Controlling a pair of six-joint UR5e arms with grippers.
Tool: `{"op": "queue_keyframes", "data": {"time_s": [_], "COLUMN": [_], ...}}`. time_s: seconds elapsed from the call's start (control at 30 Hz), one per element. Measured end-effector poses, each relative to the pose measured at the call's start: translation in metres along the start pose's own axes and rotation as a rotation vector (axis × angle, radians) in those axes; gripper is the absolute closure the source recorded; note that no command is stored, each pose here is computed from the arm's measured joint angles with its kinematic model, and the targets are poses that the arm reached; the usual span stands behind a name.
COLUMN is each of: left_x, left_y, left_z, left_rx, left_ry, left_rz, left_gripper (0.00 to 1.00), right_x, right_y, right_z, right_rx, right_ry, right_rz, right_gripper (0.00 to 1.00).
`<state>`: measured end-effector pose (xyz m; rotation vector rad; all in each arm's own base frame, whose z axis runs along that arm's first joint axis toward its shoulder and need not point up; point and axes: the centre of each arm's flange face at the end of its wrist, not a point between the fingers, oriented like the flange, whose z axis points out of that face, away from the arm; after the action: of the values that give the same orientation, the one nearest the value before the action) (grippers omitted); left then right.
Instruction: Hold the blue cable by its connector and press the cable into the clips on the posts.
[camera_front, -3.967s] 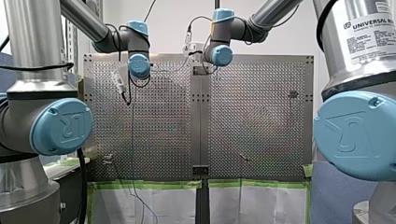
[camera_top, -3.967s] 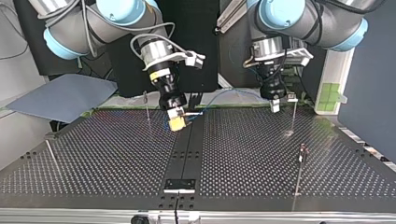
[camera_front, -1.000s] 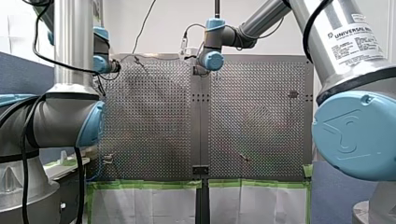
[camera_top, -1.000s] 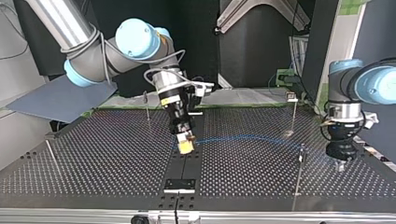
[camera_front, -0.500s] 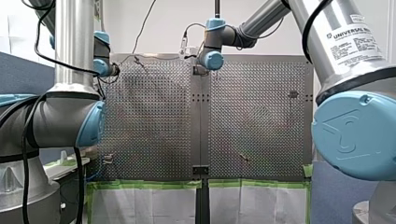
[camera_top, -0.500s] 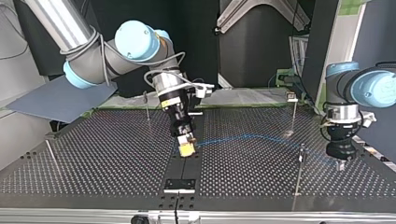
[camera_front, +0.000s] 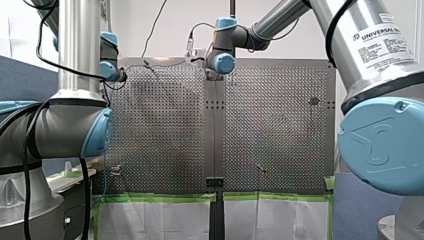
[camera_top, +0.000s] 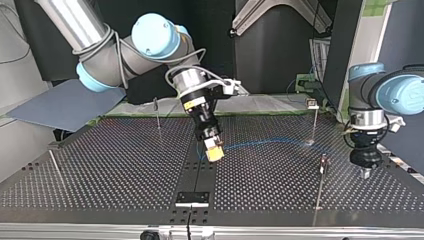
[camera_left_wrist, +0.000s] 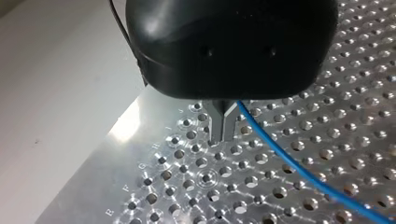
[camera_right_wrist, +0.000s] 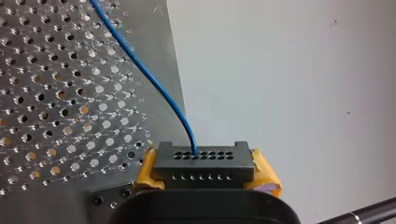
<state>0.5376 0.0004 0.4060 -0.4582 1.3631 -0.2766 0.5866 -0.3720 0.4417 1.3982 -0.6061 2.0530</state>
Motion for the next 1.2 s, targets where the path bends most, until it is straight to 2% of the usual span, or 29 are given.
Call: {"op": "queue_keyframes", "data": {"time_s": [0.17, 0.3, 0.53, 0.77, 0.93, 1.2], "left_x": [0.003, 0.005, 0.004, 0.004, 0.003, -0.008], "left_y": [-0.001, -0.005, -0.009, -0.01, -0.012, -0.022], "left_z": [-0.003, -0.003, -0.001, 0.0, 0.0, 0.007], "left_rx": [-0.009, 0.006, 0.039, 0.051, 0.064, 0.109], "left_ry": [0.019, 0.025, 0.018, 0.015, 0.015, 0.005], "left_rz": [0.014, 0.025, 0.027, 0.022, 0.019, 0.004], "left_gripper": [1.0, 1.0, 1.0, 1.0, 1.0, 1.0], "right_x": [-0.001, -0.002, -0.001, 0.0, 0.0, 0.004], "right_y": [-0.002, 0.0, 0.009, 0.016, 0.023, 0.033], "right_z": [-0.002, -0.002, 0.0, 0.002, 0.004, 0.008], "right_rx": [-0.017, -0.031, -0.047, -0.052, -0.061, -0.073], "right_ry": [-0.007, -0.009, -0.006, 0.001, 0.005, 0.015], "right_rz": [-0.001, 0.003, 0.002, 0.006, 0.019, 0.023], "right_gripper": [1.0, 1.0, 1.0, 1.0, 1.0, 1.0]}}
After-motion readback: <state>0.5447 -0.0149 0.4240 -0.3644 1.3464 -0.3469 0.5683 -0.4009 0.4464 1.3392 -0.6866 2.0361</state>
